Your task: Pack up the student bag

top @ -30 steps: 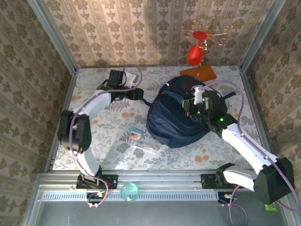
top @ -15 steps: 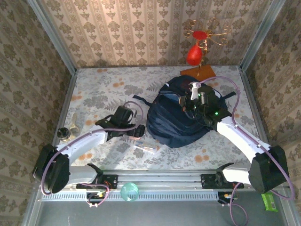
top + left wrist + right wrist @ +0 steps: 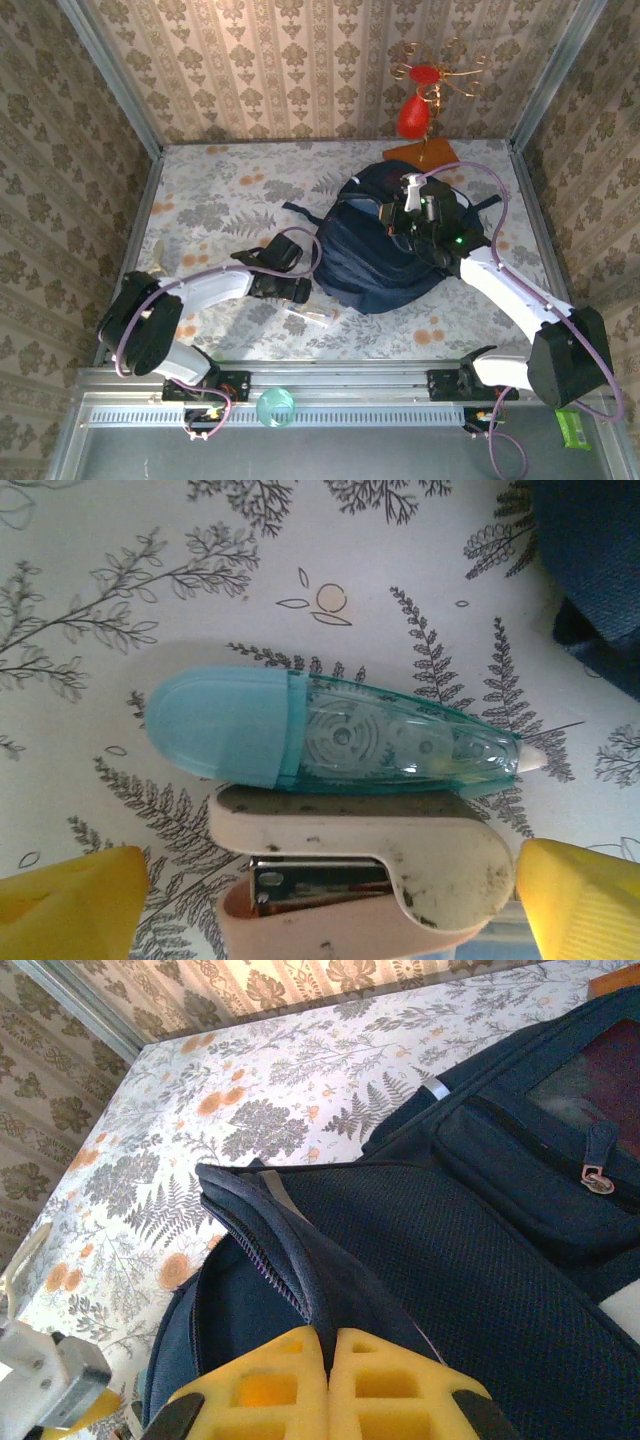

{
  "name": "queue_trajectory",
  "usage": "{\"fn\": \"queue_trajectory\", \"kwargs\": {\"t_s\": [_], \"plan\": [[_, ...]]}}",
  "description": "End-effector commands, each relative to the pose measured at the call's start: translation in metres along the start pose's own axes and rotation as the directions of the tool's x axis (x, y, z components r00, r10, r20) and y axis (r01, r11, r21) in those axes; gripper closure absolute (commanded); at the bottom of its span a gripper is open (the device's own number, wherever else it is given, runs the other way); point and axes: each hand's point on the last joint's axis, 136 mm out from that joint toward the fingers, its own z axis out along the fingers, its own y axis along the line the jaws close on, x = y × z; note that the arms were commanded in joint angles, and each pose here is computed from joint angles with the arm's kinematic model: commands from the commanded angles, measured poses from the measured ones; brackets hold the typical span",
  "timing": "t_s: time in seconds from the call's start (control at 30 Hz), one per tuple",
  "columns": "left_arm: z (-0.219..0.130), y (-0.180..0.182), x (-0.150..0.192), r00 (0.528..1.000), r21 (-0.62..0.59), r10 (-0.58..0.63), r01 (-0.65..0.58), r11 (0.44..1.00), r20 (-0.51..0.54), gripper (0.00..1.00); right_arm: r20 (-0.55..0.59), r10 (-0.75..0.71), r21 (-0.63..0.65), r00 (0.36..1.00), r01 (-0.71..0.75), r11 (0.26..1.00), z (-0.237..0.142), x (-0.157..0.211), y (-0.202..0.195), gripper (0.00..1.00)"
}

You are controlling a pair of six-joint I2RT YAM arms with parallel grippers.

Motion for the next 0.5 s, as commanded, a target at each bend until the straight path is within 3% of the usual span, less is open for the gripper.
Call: {"fn": "queue_trajectory", "kwargs": {"t_s": [0.0, 0.27, 0.47], "plan": [[0.003, -0.008, -0.012, 1.000, 0.012, 0.018, -0.018, 1.000, 0.017, 0.11, 0.056, 0.009, -0.033, 0.998, -0.007, 0.999, -0.001, -0.013, 0.005, 1.00], [0.014, -0.001, -0.011, 1.000, -0.030, 0.002, -0.002, 1.000, 0.006, 0.29, 0.052, 0.006, -0.026, 0.999, -0.004, 1.000, -0.004, -0.011, 0.004, 1.00], [-0.003, 0.025, -0.016, 0.993, -0.093, -0.073, 0.082, 0.992, 0.090, 0.35, 0.043, 0.013, -0.029, 0.999, -0.012, 1.000, -0.002, -0.009, 0.004, 1.00]]}}
